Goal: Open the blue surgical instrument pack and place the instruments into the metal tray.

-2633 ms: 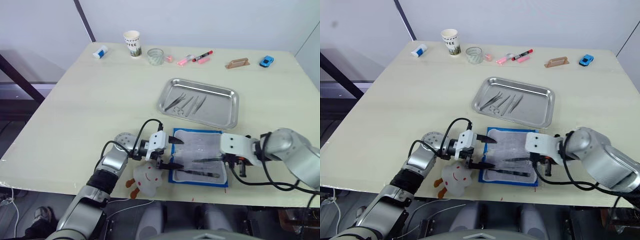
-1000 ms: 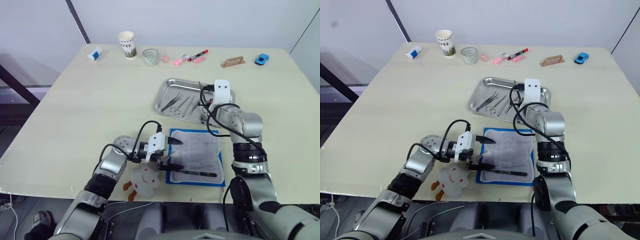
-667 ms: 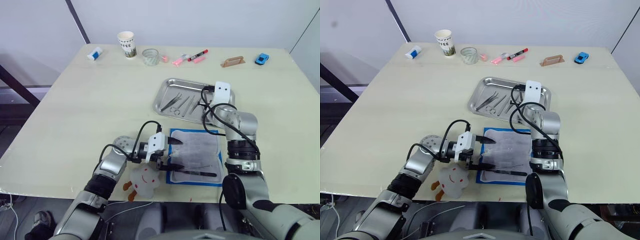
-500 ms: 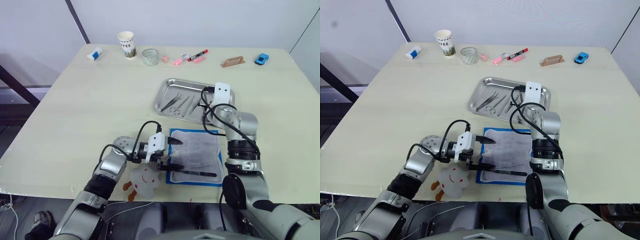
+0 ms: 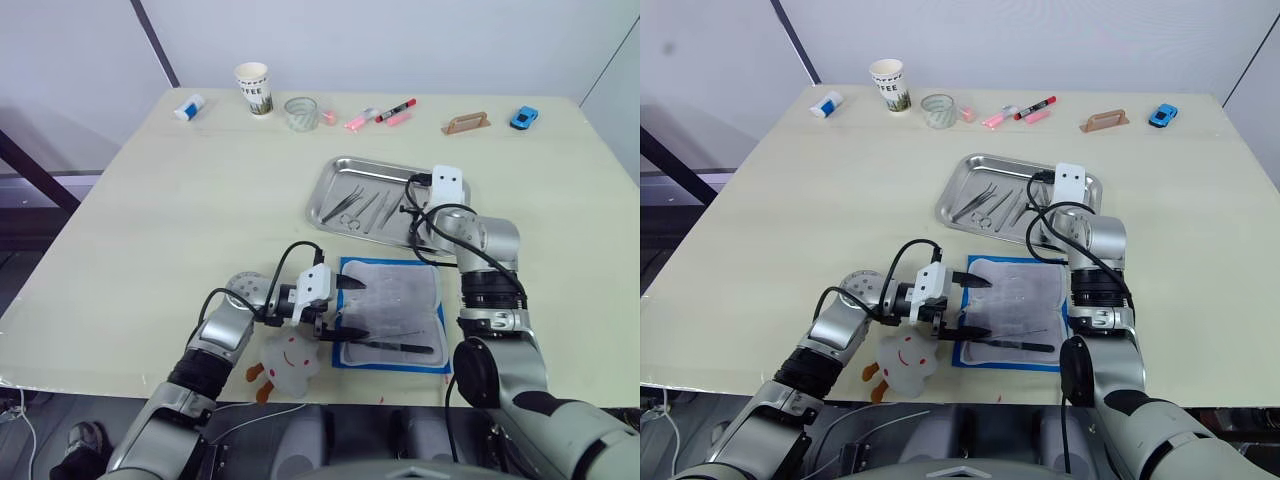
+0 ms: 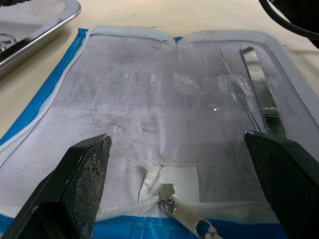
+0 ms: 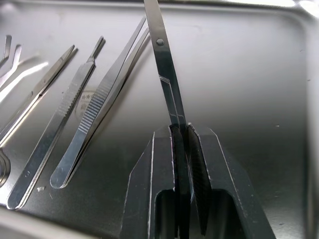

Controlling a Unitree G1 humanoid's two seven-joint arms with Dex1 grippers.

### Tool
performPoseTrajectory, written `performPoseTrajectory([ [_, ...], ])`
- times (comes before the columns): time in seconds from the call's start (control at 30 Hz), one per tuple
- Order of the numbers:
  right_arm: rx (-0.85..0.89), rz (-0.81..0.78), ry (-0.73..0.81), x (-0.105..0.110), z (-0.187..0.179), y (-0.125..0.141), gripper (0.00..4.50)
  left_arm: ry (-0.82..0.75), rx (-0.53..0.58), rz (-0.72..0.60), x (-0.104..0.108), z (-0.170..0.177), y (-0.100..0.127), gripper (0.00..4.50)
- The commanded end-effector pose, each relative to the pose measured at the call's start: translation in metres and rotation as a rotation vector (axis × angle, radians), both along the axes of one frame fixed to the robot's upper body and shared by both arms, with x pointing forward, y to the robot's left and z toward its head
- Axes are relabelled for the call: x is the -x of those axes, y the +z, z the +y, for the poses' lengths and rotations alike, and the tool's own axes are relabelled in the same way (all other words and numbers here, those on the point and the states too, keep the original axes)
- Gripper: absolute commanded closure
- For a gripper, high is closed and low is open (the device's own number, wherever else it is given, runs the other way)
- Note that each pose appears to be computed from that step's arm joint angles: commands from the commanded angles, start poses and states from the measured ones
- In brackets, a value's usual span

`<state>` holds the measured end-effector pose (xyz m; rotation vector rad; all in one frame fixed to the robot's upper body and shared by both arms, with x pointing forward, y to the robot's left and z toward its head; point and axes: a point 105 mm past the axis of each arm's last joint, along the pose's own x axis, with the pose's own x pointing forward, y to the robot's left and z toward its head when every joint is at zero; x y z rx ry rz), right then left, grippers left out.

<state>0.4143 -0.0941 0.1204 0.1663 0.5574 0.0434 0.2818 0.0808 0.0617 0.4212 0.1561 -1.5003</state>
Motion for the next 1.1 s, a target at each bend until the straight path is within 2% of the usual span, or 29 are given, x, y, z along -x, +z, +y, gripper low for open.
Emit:
performPoseTrajectory([
  [0.03, -0.015, -0.052, 0.001, -0.004, 0.002, 0.015, 4.48, 0.013, -0.068, 0.075, 0.007, 0.004, -0.022, 0.0],
  [0.5, -0.032, -0.048, 0.001, -0.005, 0.002, 0.015, 4.48, 0.011, -0.066, 0.078, 0.008, 0.003, -0.02, 0.0],
  [0.57, -0.039, -0.047, 0.003, -0.005, 0.003, 0.015, 3.6, 0.011, -0.067, 0.079, 0.009, 0.003, -0.02, 0.0],
  [0.6, -0.038, -0.049, 0.005, -0.005, 0.003, 0.015, 3.47, 0.011, -0.067, 0.079, 0.009, 0.003, -0.02, 0.0],
  [0.63, -0.036, -0.053, 0.008, -0.004, 0.003, 0.016, 2.82, 0.011, -0.067, 0.08, 0.009, 0.003, -0.02, 0.0],
  [0.67, -0.036, -0.056, 0.01, -0.004, 0.003, 0.017, 2.6, 0.011, -0.067, 0.08, 0.009, 0.003, -0.02, 0.0],
  [0.73, -0.034, -0.079, 0.025, -0.003, 0.004, 0.022, 1.85, 0.011, -0.066, 0.081, 0.009, 0.003, -0.02, 0.0],
  [0.83, -0.063, -0.137, 0.055, 0.002, 0.007, 0.034, 1.85, 0.014, -0.064, 0.082, 0.009, 0.003, -0.02, 0.0],
  [1.03, -0.087, -0.422, 0.218, 0.017, 0.006, 0.072, 1.85, 0.016, -0.057, 0.087, 0.01, 0.003, -0.021, 0.0],
  [1.1, -0.081, -0.564, 0.3, 0.026, 0.004, 0.085, 1.85, 0.016, -0.054, 0.088, 0.01, 0.004, -0.021, 0.0],
])
